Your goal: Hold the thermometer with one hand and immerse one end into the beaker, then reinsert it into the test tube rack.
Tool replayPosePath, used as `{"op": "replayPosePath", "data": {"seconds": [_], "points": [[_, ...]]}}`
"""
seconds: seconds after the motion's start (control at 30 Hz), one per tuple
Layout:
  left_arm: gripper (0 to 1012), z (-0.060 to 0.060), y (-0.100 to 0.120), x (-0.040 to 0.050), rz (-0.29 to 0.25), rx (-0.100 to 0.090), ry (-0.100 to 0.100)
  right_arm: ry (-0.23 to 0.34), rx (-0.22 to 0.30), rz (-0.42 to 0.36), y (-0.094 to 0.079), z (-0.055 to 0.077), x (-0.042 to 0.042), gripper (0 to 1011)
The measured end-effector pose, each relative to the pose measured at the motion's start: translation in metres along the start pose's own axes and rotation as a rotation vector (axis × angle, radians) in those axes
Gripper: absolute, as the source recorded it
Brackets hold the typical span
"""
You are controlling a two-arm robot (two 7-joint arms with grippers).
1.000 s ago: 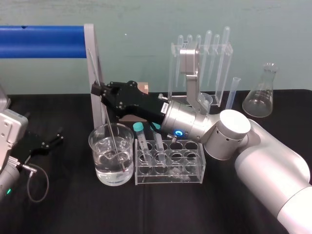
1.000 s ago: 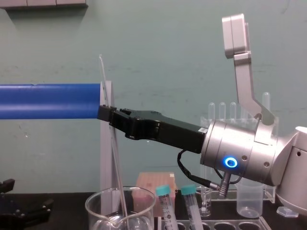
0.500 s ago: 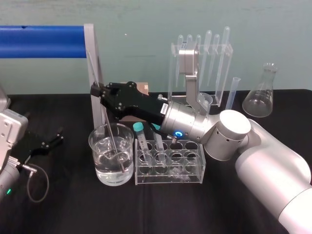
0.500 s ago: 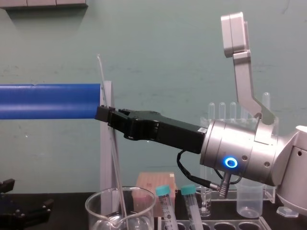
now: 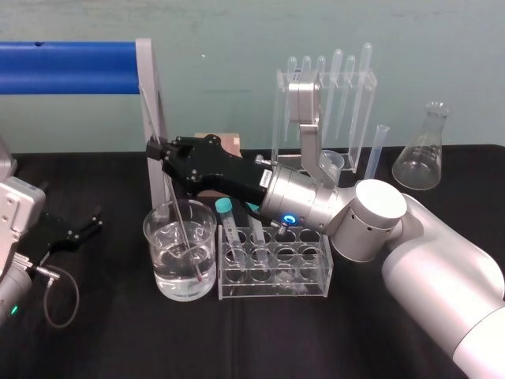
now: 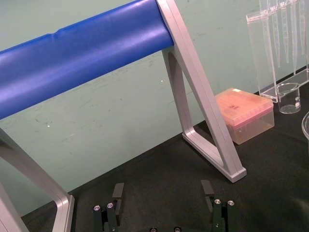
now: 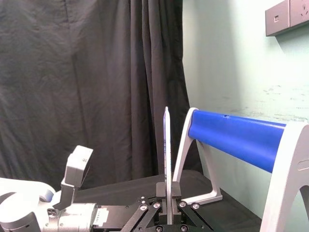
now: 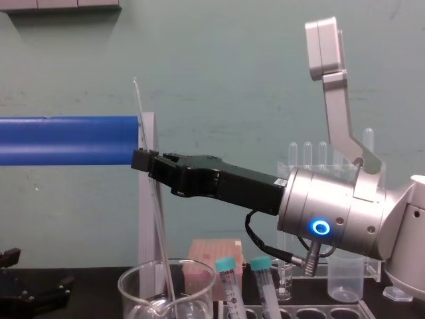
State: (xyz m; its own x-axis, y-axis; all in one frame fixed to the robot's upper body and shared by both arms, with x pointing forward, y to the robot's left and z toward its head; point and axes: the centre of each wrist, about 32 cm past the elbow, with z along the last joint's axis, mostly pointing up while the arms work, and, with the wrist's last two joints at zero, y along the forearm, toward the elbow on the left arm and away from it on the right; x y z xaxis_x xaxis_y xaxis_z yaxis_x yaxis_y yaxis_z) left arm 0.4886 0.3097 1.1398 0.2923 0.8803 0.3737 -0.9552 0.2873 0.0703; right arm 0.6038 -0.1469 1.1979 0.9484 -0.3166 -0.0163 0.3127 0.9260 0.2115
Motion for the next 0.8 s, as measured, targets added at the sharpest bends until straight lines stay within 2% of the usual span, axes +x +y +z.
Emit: {"op": "replayPosePath", "data": {"seconds": [0.8], "points": [[1008, 0.0, 0.0, 0.0, 0.0, 0.0, 0.0, 0.007, -0.008, -0.004, -0.0002, -0.0003, 0.0007, 56]]}}
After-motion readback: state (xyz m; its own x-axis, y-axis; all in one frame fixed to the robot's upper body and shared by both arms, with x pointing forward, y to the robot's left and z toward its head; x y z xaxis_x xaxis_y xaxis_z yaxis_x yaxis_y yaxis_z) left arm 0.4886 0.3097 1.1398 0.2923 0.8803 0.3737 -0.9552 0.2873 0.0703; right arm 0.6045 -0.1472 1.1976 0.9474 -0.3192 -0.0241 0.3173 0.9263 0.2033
